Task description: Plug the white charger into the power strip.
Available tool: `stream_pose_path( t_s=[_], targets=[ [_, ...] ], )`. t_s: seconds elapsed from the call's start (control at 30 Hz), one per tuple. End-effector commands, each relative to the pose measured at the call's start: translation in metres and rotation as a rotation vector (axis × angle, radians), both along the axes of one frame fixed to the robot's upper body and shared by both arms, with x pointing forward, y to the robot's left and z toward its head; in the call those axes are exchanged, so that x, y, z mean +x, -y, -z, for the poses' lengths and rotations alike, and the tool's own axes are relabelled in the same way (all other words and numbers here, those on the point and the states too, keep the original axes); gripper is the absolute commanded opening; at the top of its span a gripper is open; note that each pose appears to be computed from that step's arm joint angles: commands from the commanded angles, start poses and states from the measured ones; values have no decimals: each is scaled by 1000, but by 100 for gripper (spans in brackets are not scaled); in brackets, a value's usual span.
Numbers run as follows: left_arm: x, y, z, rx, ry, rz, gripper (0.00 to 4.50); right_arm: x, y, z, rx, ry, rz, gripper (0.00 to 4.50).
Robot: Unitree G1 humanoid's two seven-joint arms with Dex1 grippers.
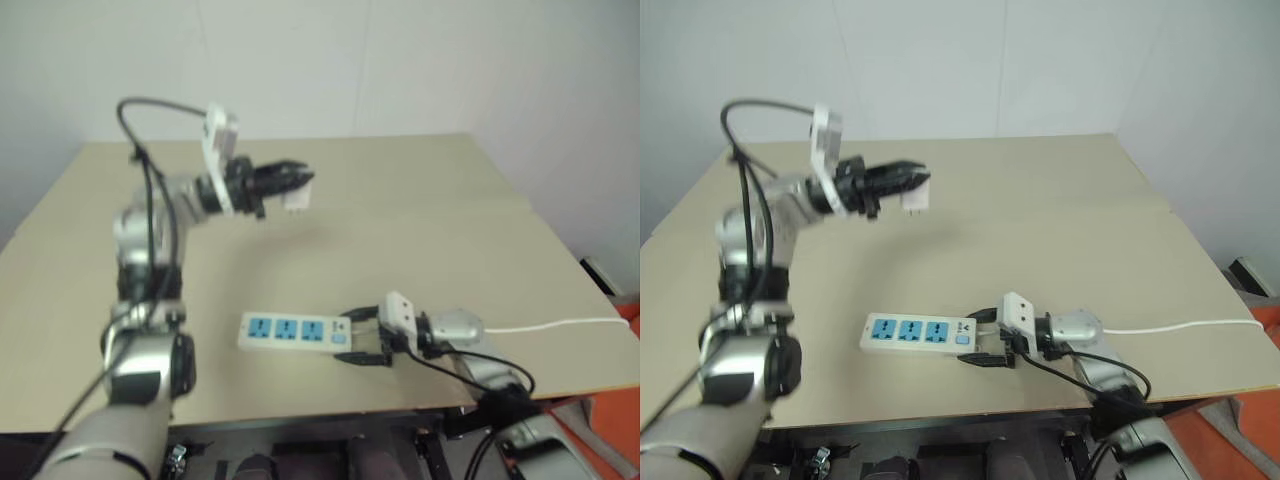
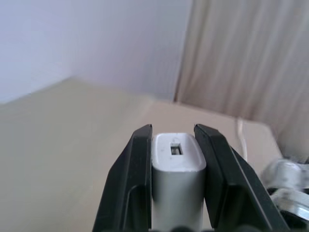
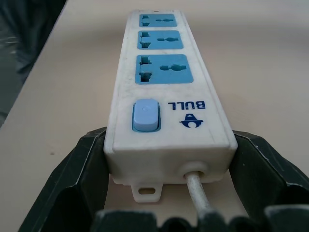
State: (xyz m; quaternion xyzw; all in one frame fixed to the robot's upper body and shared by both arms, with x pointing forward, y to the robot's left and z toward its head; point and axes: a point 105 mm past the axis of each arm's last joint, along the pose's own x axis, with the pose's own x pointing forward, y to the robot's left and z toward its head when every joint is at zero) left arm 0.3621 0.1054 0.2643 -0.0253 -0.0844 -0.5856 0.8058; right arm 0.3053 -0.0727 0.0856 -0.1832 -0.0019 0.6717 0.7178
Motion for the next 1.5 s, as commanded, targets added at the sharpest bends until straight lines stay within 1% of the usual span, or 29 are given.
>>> stream_pose_path(
  t_s=[0.03,0.07,0.1,0.13,0.2,0.23,0.3,0.4,0.5,0.67,0.8,0.9,1.0,1.23,1.4,1.5],
  targets=[
    [-32,-1,-12,-12,153,100,101,3,-6,14,-65,-4,-46,345],
    [-37,-2,-4,-11,150,132,101,7,-7,13,-65,-4,-43,345],
    [-40,-3,5,-8,113,149,101,11,-7,12,-62,0,-38,345],
    [-41,-3,11,-3,84,156,101,14,-7,11,-59,3,-35,345],
    [-43,-6,34,39,42,182,101,20,-7,9,-59,15,-15,345],
    [-44,-7,41,51,31,192,101,22,-7,8,-60,19,-10,345],
    [-47,-11,52,15,-12,216,101,24,-8,10,-61,17,3,345],
    [-52,-16,66,-21,-33,256,101,21,-10,14,-62,21,-2,345],
    [-47,-13,79,-61,-71,276,101,17,-13,15,-49,25,-6,345],
    [-44,0,91,-70,-47,311,101,14,-14,14,-40,33,3,345],
    [-44,9,94,-86,-41,354,101,13,-15,14,-41,32,12,345],
    [-44,13,99,-59,-44,395,101,12,-14,13,-43,33,13,345],
    [-41,12,105,-34,-44,395,101,12,-13,13,-46,36,22,345],
    [-32,2,112,-18,-97,362,101,11,-16,14,-47,40,23,345],
    [-30,6,119,-12,-114,361,101,10,-19,18,-54,43,24,345],
    [-29,10,120,-26,-130,366,101,10,-21,17,-32,36,33,345]
  ],
)
